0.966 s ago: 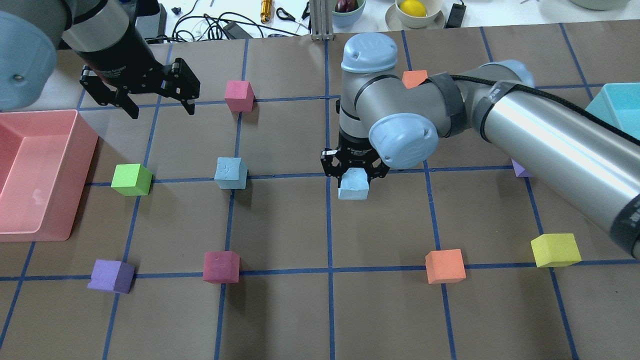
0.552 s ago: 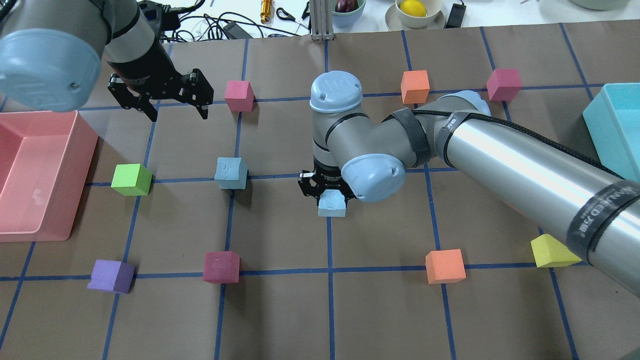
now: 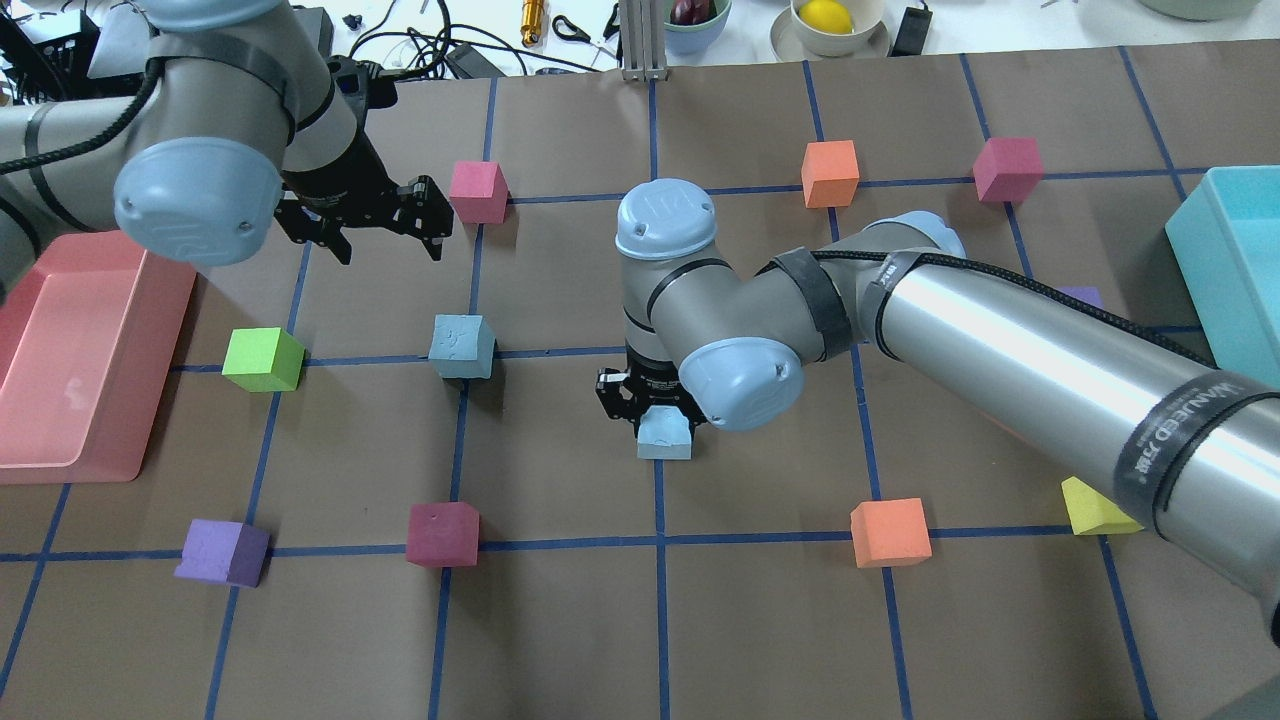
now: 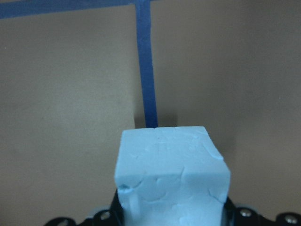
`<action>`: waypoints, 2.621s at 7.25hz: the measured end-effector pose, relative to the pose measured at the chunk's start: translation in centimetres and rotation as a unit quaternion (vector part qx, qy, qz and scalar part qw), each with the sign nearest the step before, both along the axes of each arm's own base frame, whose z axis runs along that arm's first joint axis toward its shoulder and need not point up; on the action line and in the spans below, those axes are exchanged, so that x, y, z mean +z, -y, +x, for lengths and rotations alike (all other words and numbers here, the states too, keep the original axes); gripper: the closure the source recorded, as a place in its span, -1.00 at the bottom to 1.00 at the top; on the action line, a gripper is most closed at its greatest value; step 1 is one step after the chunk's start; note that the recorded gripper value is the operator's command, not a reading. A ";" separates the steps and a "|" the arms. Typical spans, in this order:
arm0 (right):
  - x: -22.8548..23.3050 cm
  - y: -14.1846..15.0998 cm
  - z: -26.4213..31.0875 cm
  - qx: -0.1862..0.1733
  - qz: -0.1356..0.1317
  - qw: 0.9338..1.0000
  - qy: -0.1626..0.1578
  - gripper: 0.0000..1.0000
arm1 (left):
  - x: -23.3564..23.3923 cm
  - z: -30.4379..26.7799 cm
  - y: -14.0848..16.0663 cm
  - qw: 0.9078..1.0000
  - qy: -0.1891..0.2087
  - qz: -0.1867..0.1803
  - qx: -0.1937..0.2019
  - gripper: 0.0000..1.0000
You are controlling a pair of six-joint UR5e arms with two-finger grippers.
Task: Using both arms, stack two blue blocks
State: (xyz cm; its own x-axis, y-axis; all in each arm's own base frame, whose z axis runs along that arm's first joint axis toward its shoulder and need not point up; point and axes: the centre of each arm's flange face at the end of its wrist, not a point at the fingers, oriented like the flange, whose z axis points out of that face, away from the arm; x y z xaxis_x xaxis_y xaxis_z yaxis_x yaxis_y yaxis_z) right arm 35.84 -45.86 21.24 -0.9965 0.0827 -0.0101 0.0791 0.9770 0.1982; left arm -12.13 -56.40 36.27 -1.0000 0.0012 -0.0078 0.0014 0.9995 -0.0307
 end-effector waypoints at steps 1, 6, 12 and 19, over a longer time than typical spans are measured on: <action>-0.3 -0.2 0.3 0.003 0.002 1.000 -0.001 0.95 | -1.7 0.0 0.5 1.000 0.000 0.004 0.000 -1.00; -1.4 0.2 1.0 0.008 -0.011 1.000 0.005 -1.00 | -12.8 -0.4 0.8 1.000 -0.002 0.004 0.002 -1.00; 4.8 1.6 -0.3 -0.015 -0.063 0.998 0.022 -1.00 | -15.8 -1.1 -1.1 1.000 -0.010 0.017 -0.006 1.00; 18.0 2.3 -12.2 -0.021 -0.116 0.992 0.034 -1.00 | -6.3 -14.2 -5.4 0.999 -0.044 -0.018 0.022 1.00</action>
State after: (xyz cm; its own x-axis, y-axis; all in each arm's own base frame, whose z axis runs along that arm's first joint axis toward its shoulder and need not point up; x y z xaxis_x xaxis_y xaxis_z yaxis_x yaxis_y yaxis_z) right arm 23.64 -48.18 39.24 -0.9885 0.1116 -0.1016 0.1148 0.9930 -0.0263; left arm -26.33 -51.04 29.94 -0.9958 -0.0424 0.0816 -0.0478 0.9967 -0.0653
